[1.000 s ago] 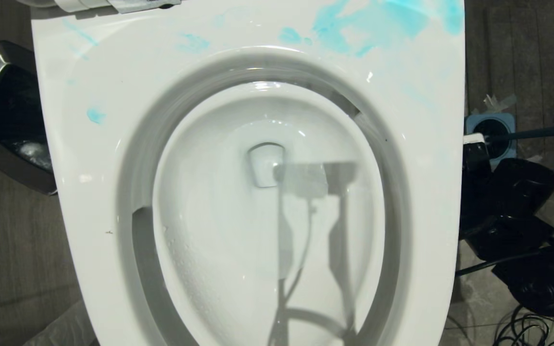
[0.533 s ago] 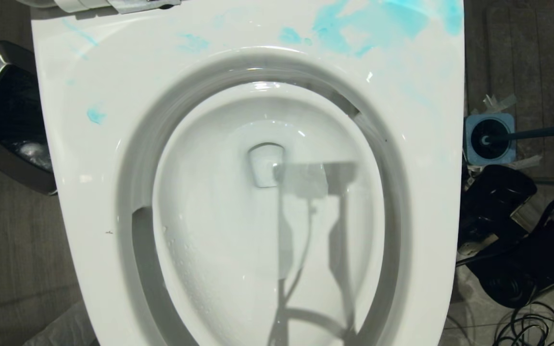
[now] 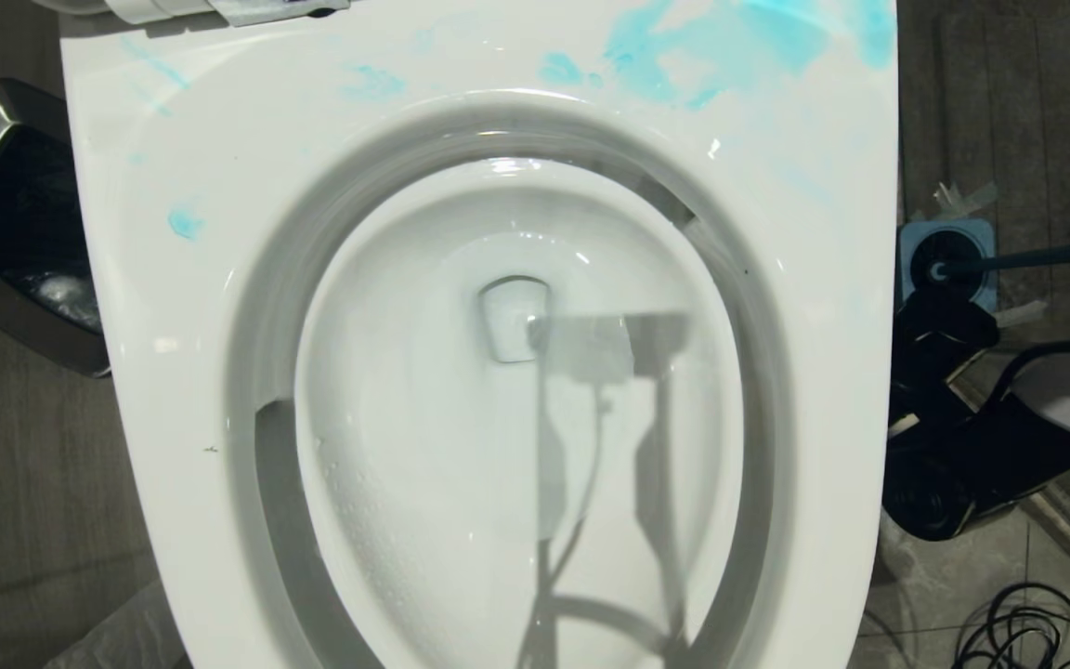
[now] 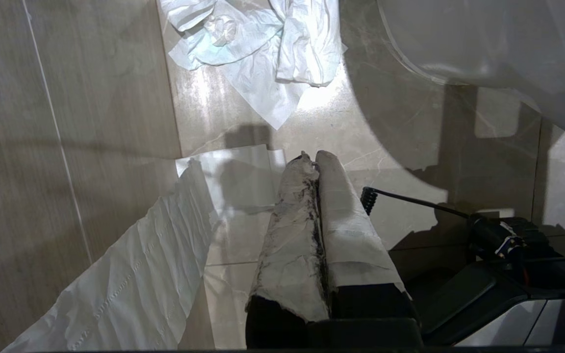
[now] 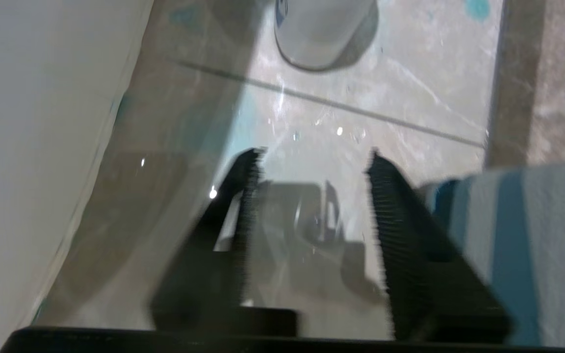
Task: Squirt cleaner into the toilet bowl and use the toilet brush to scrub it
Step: Pour in the cleaning agent
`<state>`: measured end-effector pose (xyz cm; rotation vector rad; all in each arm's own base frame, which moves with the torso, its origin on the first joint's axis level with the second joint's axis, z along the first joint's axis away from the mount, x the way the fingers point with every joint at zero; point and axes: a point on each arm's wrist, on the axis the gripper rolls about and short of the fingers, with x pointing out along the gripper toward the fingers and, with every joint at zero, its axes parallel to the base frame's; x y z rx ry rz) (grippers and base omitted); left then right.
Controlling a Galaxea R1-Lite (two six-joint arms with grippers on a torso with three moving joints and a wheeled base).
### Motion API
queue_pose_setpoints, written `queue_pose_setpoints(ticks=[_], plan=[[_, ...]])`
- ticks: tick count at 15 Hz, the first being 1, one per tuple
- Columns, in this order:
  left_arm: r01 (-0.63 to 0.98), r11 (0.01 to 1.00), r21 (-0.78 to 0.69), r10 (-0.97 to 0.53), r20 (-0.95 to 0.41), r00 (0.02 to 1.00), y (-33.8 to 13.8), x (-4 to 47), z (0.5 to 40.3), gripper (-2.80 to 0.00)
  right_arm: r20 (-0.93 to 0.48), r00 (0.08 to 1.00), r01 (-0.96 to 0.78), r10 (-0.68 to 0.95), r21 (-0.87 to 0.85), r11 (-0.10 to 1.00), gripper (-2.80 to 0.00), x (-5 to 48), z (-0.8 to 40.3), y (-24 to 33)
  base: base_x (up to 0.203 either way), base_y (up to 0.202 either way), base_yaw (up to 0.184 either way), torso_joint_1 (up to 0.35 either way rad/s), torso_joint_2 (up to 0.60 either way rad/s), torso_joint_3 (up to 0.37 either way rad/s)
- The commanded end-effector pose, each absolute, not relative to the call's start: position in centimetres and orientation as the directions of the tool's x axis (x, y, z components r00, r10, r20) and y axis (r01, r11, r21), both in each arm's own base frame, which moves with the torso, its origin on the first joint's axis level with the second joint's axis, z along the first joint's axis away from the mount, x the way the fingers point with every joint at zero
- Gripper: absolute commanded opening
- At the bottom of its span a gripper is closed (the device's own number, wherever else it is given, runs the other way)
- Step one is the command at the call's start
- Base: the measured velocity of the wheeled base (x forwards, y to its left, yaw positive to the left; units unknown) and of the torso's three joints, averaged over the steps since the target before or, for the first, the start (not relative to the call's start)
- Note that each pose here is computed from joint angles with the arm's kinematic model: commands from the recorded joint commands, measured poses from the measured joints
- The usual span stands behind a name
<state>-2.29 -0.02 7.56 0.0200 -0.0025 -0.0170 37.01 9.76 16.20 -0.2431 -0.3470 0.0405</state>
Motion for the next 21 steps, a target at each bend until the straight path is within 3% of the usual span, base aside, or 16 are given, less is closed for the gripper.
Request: queue_pose_setpoints(ticks=[1,9,17,21], plan=[[0.017,1.0,0.02,-0.017,0.002,1.0,0.0,-2.3,7.6,-2.8,0.352,0.933,0.016,0.071,-0.238,0.971,0.0,38.1,16.0,9.6,0.0,0.0,0.0,0.0,0.0,0.0],[0.017,1.0,0.02,-0.017,0.002,1.0,0.0,-2.3,7.6,-2.8,0.5,0.865,0.087,0.038,-0.224,0.971,0.0,41.1,18.9,9.3,0.0,0.0,0.0,0.0,0.0,0.0],[0.017,1.0,0.02,-0.017,0.002,1.0,0.0,-2.3,7.6,-2.8,0.668,0.742,0.113,0.059,-0.211,0.971,0.0,44.3,22.0,9.6,0.0,0.0,0.0,0.0,0.0,0.0],[0.017,1.0,0.02,-0.017,0.002,1.0,0.0,-2.3,7.6,-2.8,0.693,0.718,0.117,0.063,-0.209,0.971,0.0,45.9,21.7,9.8,0.0,0.0,0.0,0.0,0.0,0.0]])
